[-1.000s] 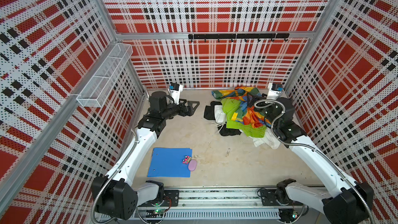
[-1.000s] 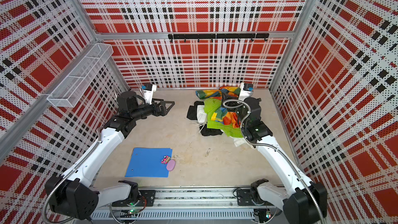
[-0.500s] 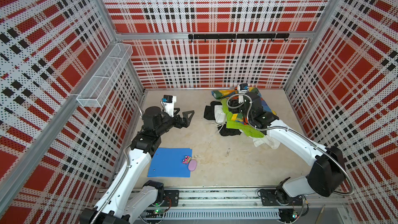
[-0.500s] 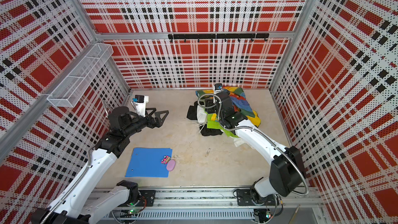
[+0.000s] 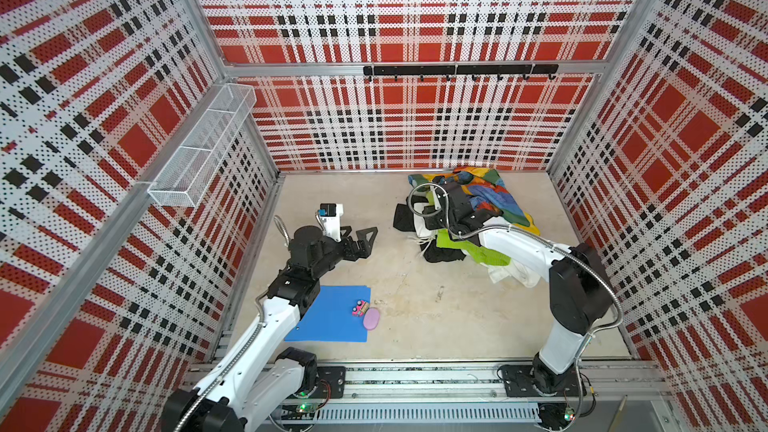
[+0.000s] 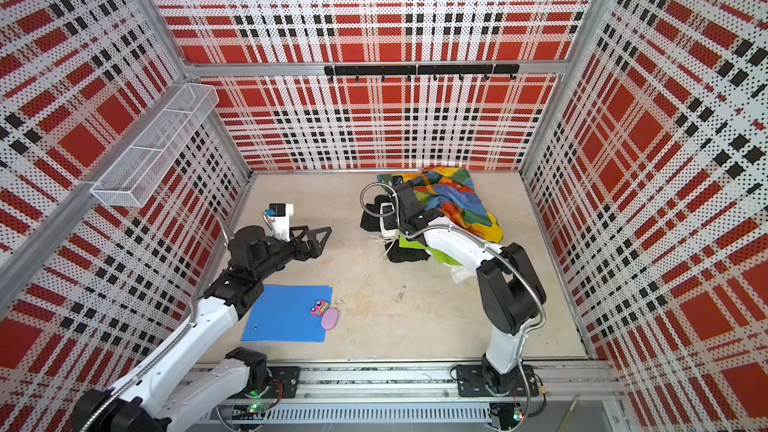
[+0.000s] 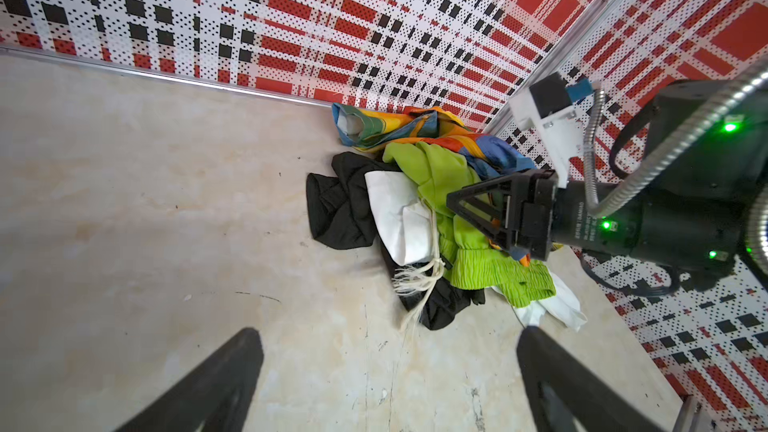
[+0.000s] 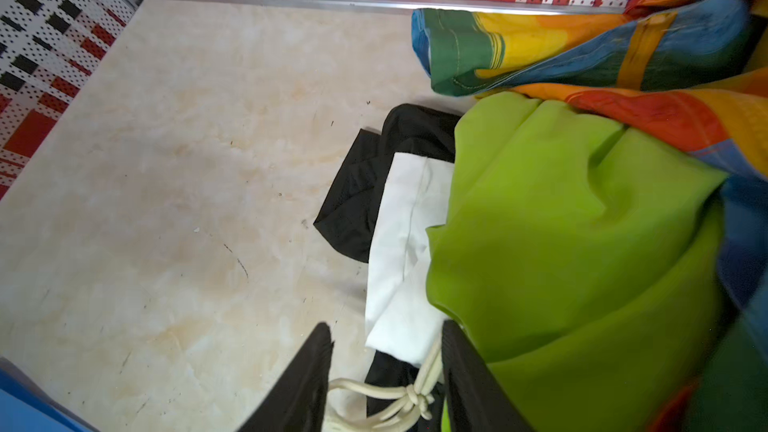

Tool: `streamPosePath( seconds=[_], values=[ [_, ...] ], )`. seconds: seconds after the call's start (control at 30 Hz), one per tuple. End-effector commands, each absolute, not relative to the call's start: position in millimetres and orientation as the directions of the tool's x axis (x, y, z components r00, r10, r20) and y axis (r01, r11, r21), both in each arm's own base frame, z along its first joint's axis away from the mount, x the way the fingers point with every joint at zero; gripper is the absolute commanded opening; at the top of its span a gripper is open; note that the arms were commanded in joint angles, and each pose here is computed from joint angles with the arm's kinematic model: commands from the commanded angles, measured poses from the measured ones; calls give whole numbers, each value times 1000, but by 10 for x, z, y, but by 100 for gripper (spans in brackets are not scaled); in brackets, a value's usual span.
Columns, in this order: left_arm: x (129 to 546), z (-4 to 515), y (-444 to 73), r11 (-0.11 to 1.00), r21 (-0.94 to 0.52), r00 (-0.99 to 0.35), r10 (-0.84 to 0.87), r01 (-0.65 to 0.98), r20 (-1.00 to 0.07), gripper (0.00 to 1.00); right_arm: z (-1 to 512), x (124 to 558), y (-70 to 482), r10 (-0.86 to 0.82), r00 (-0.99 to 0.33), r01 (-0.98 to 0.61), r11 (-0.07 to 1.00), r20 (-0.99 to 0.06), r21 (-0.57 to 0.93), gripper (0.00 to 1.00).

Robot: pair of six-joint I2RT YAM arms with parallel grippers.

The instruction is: Pick out a specific cloth from the pile

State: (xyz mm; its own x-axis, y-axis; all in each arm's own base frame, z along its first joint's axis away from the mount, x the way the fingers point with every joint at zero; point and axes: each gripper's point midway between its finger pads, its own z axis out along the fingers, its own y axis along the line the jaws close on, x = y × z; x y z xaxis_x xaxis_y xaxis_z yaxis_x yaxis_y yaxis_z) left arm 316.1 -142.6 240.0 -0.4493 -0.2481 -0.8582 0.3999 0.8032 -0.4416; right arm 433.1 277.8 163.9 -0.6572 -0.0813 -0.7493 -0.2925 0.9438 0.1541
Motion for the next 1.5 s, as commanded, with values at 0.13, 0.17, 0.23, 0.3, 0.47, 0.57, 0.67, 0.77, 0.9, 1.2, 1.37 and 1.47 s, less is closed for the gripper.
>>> streamPosePath(
  seconds=[0.13,0.17,0.23,0.3,0.47,0.57,0.67,0.77,0.9,1.2,1.37,1.47],
  values=[
    [3174,2618,-1422,790,-435,-375,-281,432,-883,99,1665,4480,3124,-98,-644,-305,943,-759,137,48],
    [3176,2642,-1415,791,-434,-370,-283,431,-885,99,1639,4502,3155,-103,-648,-304,943,-755,132,49],
    [3171,2674,-1403,793,-431,-361,-287,431,-887,99,1580,4571,3210,-114,-659,-296,948,-744,117,51],
    [3162,2690,-1388,796,-429,-354,-289,428,-889,99,1474,4626,3238,-133,-672,-290,952,-729,94,52],
    [3154,2663,-1318,811,-431,-351,-300,395,-887,99,1292,4664,3245,-165,-679,-276,960,-715,40,57],
    [3148,2628,-1301,811,-440,-359,-308,386,-881,99,1130,4675,3143,-194,-701,-246,969,-686,-23,61],
    [3136,2597,-1310,807,-443,-365,-306,390,-879,99,1038,4648,2981,-218,-711,-209,973,-669,-96,68],
    [3145,2548,-1314,809,-442,-373,-301,387,-878,99,1109,4635,2812,-225,-693,-173,974,-684,-145,73],
    [3156,2527,-1334,805,-446,-385,-297,392,-874,99,1298,4672,2511,-199,-680,-111,979,-705,-170,74],
    [3150,2451,-1325,807,-451,-394,-299,382,-869,99,1489,4675,1863,-150,-681,-32,984,-717,-175,88],
    [3169,2421,-1342,801,-462,-405,-305,381,-862,99,1314,4687,1980,-191,-718,-125,981,-669,-146,100],
    [3169,2410,-1344,800,-465,-408,-307,380,-860,99,1079,4673,2115,-200,-747,-175,979,-635,-102,100]
  ],
)
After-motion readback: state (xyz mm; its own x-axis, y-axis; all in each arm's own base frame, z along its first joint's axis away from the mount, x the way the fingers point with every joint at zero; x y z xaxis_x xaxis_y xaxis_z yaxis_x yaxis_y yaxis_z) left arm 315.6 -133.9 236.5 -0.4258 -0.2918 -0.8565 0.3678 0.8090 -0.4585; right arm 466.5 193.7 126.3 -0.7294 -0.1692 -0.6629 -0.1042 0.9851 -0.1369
